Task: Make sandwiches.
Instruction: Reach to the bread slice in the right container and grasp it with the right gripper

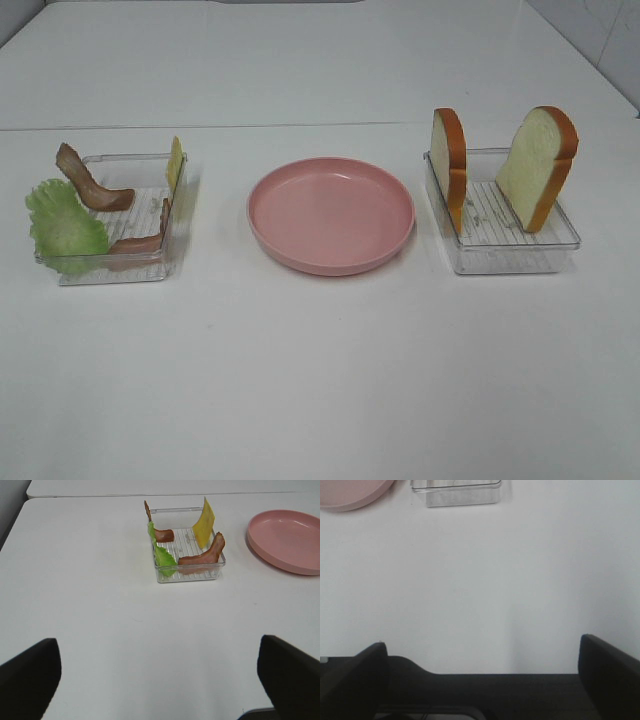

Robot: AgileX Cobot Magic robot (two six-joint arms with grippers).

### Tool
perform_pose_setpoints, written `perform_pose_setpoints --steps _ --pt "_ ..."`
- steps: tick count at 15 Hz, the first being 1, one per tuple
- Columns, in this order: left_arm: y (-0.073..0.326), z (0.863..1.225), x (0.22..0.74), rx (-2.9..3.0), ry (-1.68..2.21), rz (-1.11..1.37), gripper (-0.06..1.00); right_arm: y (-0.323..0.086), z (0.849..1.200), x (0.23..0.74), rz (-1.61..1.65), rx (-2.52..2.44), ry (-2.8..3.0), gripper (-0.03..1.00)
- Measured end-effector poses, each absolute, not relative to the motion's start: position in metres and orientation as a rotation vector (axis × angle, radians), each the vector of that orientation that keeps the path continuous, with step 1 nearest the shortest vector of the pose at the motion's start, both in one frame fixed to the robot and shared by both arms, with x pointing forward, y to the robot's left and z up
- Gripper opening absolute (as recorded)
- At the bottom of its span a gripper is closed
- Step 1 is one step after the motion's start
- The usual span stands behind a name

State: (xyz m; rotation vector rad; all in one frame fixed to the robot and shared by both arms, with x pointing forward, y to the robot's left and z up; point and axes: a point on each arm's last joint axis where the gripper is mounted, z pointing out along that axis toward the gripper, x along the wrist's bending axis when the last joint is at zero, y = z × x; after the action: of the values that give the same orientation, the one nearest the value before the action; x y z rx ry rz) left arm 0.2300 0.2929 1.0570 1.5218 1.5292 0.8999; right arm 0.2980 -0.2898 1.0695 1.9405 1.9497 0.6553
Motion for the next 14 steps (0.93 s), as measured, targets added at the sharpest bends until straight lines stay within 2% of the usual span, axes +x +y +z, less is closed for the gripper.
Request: perform_pose_setpoints --steps 2,4,8,11,14 --pt "0.293 1.057 0.230 1.522 1.529 0.900 0.99 -0.289 1.090 0.340 0.612 2.000 2.018 0.99" --pt "0.293 1.057 0.230 1.522 1.529 0.900 0.99 -0.290 1.115 0.415 0.545 2.043 2.075 0.99" --pt "0.293 1.057 0.230 1.522 1.529 0.900 0.99 -0.295 1.133 0.510 0.490 2.046 2.096 0.99" --pt "0.293 1.057 0.230 1.522 1.529 0.900 0.99 -0.294 1.141 0.555 0.529 2.029 2.089 0.99" --pt "0.293 1.057 0.230 1.522 1.529 0.900 0.99 -0.268 1.140 0.588 0.533 1.965 2.145 0.99"
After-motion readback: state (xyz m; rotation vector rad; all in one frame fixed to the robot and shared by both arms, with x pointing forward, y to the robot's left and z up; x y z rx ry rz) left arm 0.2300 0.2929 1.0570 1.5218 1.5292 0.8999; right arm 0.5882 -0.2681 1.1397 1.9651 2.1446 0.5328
